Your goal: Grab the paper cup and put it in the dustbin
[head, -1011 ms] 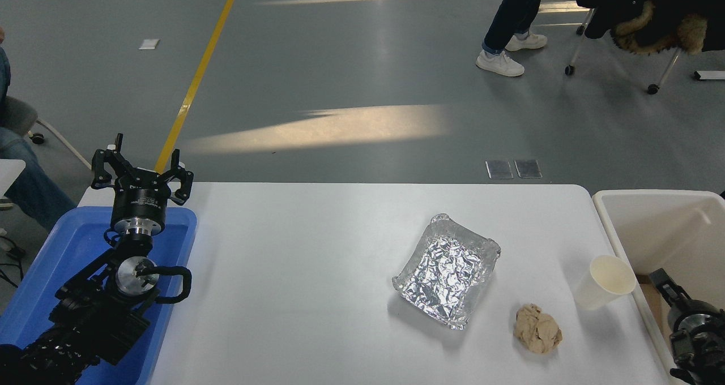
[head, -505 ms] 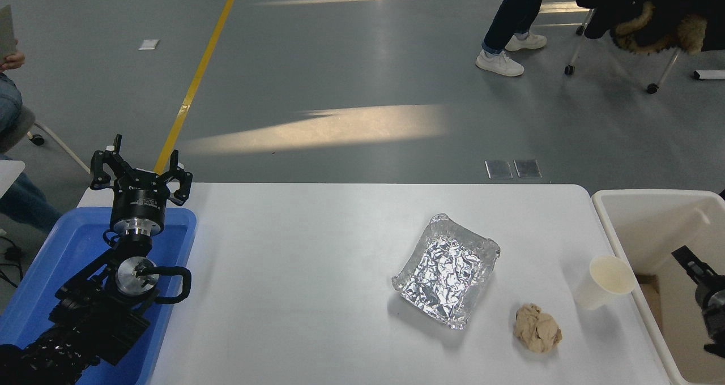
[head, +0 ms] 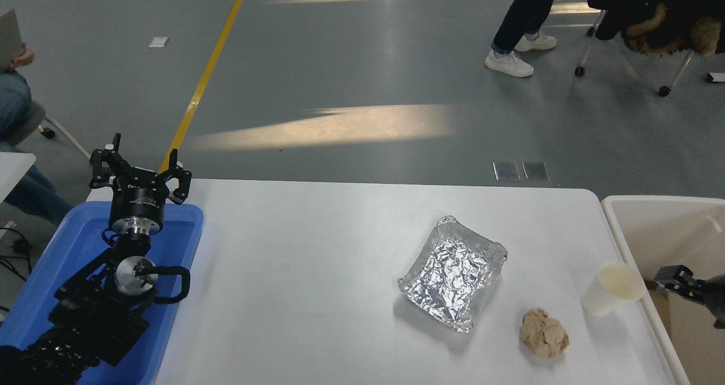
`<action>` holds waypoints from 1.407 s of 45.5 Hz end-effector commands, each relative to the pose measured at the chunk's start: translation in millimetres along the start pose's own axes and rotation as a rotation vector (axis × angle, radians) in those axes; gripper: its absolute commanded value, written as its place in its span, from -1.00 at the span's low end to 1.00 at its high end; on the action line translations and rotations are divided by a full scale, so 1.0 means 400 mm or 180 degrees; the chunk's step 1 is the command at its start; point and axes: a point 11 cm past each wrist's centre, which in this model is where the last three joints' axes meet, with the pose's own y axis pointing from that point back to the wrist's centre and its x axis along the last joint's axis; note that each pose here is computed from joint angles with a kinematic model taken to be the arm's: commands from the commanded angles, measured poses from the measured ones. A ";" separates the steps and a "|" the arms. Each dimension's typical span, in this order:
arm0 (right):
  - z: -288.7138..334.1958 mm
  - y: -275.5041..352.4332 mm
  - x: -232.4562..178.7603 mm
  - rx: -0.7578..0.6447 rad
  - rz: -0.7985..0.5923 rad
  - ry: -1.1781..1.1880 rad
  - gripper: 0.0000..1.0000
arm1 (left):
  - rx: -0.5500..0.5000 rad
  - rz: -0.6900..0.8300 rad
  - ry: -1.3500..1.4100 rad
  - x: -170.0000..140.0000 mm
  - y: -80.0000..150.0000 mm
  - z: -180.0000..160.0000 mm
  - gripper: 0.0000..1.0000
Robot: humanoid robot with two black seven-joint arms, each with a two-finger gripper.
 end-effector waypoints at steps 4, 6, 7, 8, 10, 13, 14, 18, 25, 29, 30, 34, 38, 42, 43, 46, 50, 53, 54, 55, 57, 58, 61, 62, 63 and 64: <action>-0.433 0.758 0.038 0.1073 0.0895 0.1188 1.00 | -0.0004 0.0008 -0.0001 0.002 0.001 0.001 0.98; -0.449 0.787 0.022 0.1106 0.0874 0.1273 1.00 | -0.0004 0.0008 -0.0001 0.002 0.001 0.001 0.98; -0.459 0.801 0.014 0.1125 0.0872 0.1308 1.00 | -0.0007 0.0009 0.0001 0.002 0.001 0.002 0.98; -0.467 0.816 0.006 0.1124 0.0880 0.1351 1.00 | -0.0007 0.0009 0.0001 0.002 0.001 0.002 0.98; -0.476 0.849 -0.009 0.1116 0.0896 0.1429 1.00 | -0.0008 0.0016 0.0004 0.004 0.002 0.002 0.98; -0.484 0.894 -0.036 0.1142 0.0859 0.1516 1.00 | -0.0013 0.0020 0.0001 0.004 0.002 0.002 0.98; -0.487 0.909 -0.047 0.1156 0.0832 0.1555 1.00 | -0.0010 0.0014 0.0000 0.004 0.002 0.002 0.98; -0.513 0.976 -0.089 0.1257 0.0907 0.1747 1.00 | -0.0013 0.0016 0.0004 0.004 0.002 0.002 0.98; -0.564 1.077 -0.159 0.1542 0.1167 0.1971 1.00 | -0.0013 0.0020 0.0001 0.004 0.002 0.002 0.98; -0.576 1.100 -0.184 0.1586 0.1231 0.2035 1.00 | -0.0013 0.0020 0.0001 0.004 0.002 0.002 0.98; -0.576 1.099 -0.186 0.1576 0.1228 0.2039 1.00 | -0.0008 0.0024 0.0004 0.005 0.004 0.000 0.98; -0.574 1.094 -0.187 0.1557 0.1213 0.2034 1.00 | -0.0010 0.0020 0.0005 0.004 0.002 0.000 0.98; -0.571 1.094 -0.184 0.1556 0.1214 0.2018 1.00 | -0.0010 0.0020 0.0005 0.004 0.002 0.000 0.98; -0.569 1.085 -0.180 0.1539 0.1183 0.1998 1.00 | -0.0010 0.0020 0.0005 0.004 0.002 0.000 0.98; -0.568 1.081 -0.178 0.1534 0.1171 0.1994 1.00 | -0.0010 0.0020 0.0005 0.004 0.002 0.000 0.98; -0.565 1.064 -0.168 0.1492 0.1121 0.1966 1.00 | -0.0010 0.0020 0.0005 0.004 0.002 0.000 0.98; -0.548 1.014 -0.133 0.1358 0.0984 0.1854 1.00 | -0.0010 0.0020 0.0005 0.004 0.002 0.000 0.98; -0.513 0.947 -0.078 0.1183 0.0854 0.1662 1.00 | -0.0010 0.0020 0.0005 0.004 0.002 0.000 0.98; -0.501 0.923 -0.050 0.1143 0.0915 0.1588 1.00 | -0.0010 0.0020 0.0005 0.004 0.002 0.000 0.98; -0.489 0.896 -0.024 0.1106 0.0961 0.1510 1.00 | -0.0010 0.0020 0.0005 0.004 0.002 0.000 0.98; -0.468 0.839 0.022 0.1034 0.1030 0.1382 1.00 | -0.0010 0.0020 0.0005 0.004 0.002 0.000 0.98; -0.458 0.808 0.041 0.1006 0.1043 0.1317 1.00 | -0.0010 0.0020 0.0005 0.004 0.002 0.000 0.98; -0.433 0.723 0.084 0.0930 0.1060 0.1157 1.00 | -0.0010 0.0020 0.0005 0.004 0.002 0.000 0.98; -0.424 0.696 0.095 0.0909 0.1066 0.1113 1.00 | -0.0010 0.0020 0.0005 0.004 0.002 0.000 0.98; -0.414 0.668 0.105 0.0883 0.1054 0.1064 1.00 | -0.0010 0.0020 0.0005 0.004 0.002 0.000 0.98; -0.405 0.643 0.115 0.0872 0.1054 0.1019 1.00 | -0.0010 0.0020 0.0005 0.004 0.002 0.000 0.98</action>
